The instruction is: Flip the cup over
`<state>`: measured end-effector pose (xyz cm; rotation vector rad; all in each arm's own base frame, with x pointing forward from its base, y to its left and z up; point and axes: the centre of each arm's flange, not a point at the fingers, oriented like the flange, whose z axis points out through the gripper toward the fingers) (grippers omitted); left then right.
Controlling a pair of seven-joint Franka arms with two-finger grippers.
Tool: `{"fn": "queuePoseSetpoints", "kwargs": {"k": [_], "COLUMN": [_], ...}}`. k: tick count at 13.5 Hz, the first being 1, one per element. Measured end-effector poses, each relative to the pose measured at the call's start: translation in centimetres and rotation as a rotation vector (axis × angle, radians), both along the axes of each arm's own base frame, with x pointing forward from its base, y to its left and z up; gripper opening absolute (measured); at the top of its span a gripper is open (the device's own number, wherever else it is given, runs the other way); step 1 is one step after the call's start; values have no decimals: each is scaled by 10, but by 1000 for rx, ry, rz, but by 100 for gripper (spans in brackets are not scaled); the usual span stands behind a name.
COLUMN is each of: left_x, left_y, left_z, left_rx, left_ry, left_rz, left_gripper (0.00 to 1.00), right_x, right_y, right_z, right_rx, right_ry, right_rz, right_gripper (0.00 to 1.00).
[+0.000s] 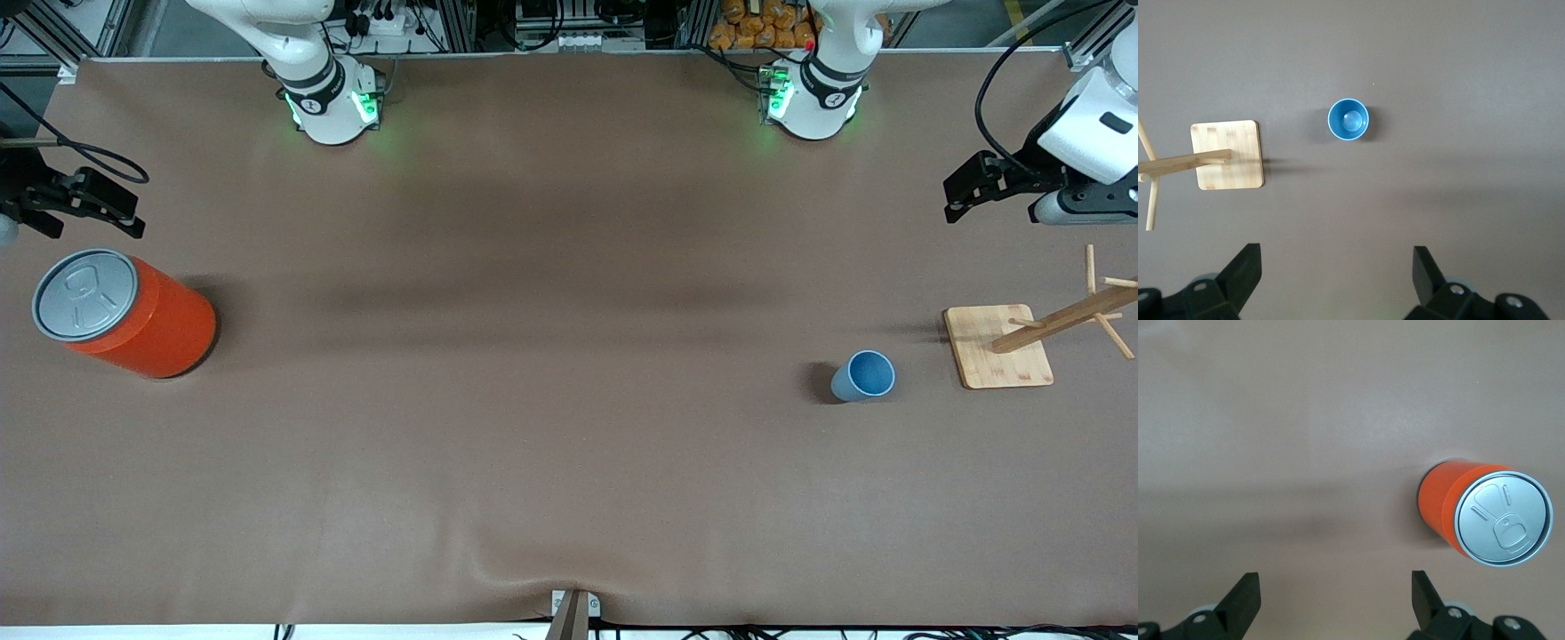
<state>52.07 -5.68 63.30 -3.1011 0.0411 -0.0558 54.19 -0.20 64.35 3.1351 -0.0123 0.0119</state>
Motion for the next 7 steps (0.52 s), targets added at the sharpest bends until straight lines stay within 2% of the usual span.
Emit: {"fn": "queuePoseSetpoints", "kwargs": {"k": [5, 7], "left_x": [-2, -2], "left_y": [0, 0], "left_z": [13, 14], "left_rx": [0, -1], "left_ry": [2, 3], "left_rz": [1, 1], "left_gripper": [100, 100], "right_x": [1, -2], "right_y": [0, -2], "right_z": [-2, -5], "right_rx": [1, 1], "right_ry": [7, 32], "right_rz": [0, -4], "right_gripper": [100, 100]}}
